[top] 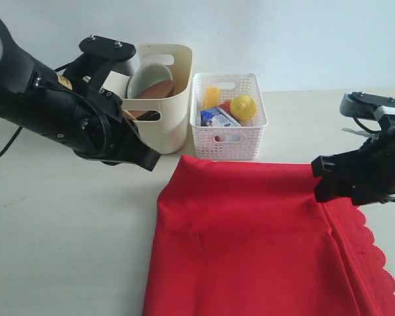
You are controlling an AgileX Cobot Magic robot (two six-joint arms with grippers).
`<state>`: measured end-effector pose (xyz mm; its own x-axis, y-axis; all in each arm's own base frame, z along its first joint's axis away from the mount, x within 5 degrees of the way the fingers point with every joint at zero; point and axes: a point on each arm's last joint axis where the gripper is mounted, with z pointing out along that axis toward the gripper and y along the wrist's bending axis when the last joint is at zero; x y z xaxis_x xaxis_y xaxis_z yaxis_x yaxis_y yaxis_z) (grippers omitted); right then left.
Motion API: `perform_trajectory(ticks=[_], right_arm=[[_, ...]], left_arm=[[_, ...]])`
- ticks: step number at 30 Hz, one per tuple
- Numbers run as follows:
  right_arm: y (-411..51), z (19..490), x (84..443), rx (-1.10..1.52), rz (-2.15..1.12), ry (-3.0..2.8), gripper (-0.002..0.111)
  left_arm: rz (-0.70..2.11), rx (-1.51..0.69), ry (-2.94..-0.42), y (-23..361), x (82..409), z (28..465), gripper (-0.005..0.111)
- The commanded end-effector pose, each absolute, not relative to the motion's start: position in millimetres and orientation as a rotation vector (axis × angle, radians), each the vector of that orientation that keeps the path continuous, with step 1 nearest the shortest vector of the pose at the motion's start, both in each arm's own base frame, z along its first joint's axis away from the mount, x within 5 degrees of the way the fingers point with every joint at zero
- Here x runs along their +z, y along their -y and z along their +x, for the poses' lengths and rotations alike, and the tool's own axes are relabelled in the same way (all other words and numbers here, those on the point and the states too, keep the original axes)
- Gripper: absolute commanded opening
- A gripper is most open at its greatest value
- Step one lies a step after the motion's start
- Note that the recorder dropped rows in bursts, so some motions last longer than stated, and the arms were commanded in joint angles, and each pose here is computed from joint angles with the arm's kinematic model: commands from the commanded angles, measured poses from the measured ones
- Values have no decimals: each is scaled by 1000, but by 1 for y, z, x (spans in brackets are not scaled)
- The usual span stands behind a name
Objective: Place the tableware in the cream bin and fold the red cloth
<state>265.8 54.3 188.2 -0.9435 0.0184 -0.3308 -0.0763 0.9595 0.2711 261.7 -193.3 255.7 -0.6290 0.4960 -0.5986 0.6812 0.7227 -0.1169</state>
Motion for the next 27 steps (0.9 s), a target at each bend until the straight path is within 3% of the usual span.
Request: perform_trajectory(ticks=[1, 5, 18, 27], right_arm=[[-52, 281, 191, 361, -20, -2662, 58], [-56, 308, 187, 370, -40, -2681, 58], [-54, 370, 118, 222, -32, -2777, 58], [-53, 385, 128, 192, 20, -2737, 58]], left_arm=[[777, -501, -2371, 198, 249, 271, 0], [741, -506, -2399, 209, 228, 288, 0], [759, -455, -2503, 244, 147, 345, 0], [738, -464, -2523, 253, 129, 357, 0]])
